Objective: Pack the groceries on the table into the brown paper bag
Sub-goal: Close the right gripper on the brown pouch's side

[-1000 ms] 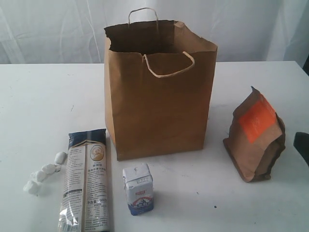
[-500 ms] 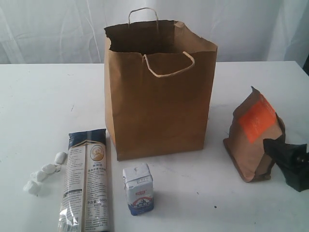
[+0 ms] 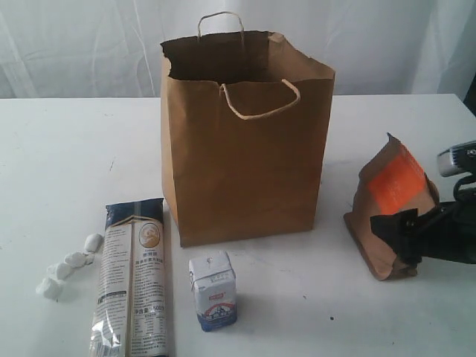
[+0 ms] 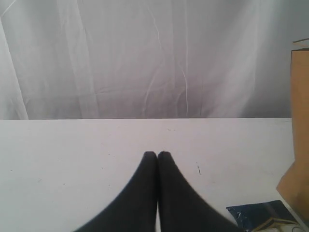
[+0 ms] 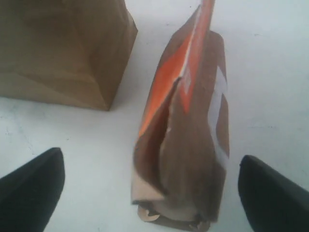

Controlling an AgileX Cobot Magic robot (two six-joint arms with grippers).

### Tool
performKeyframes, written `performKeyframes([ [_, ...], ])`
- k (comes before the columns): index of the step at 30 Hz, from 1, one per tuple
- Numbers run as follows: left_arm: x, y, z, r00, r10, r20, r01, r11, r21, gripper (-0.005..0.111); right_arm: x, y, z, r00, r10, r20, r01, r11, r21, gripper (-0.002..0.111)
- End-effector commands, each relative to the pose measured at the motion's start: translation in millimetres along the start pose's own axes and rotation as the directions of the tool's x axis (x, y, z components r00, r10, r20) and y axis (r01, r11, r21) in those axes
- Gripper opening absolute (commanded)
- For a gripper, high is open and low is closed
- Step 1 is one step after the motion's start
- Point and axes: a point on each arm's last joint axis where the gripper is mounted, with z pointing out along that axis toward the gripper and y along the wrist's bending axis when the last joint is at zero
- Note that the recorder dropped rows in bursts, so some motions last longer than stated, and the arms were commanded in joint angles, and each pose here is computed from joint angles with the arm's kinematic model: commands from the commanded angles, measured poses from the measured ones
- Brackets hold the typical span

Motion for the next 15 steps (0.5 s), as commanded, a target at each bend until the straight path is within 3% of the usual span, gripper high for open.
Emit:
performKeyframes([
  [1, 1.7, -5.5, -0.4, 1.000, -0.019, -0.008, 0.020, 0.998, 0.063, 0.000, -4.1, -8.1, 22.0, 0.998, -0.061, -0.029, 0.061, 0.998, -0.016, 0.088],
  [5, 2.1, -9.1, -0.7, 0.999, -0.038, -0.016, 0.040, 0.994, 0.102, 0.000, -2.7, -11.3, 40.0, 0.995, -0.077, -0.067, 0.072, 0.995, -0.068, 0.080],
  [8, 2.3, -10.6, -0.9, 0.999, -0.038, -0.019, 0.040, 0.992, 0.119, 0.000, -2.1, -11.7, 49.5, 0.989, -0.129, -0.072, 0.120, 0.986, -0.112, 0.065],
  [15, 2.3, -10.6, -0.9, 0.999, -0.040, -0.019, 0.042, 0.992, 0.118, 0.000, -1.3, -14.9, 56.5, 0.989, -0.119, -0.093, 0.109, 0.988, -0.111, 0.006],
])
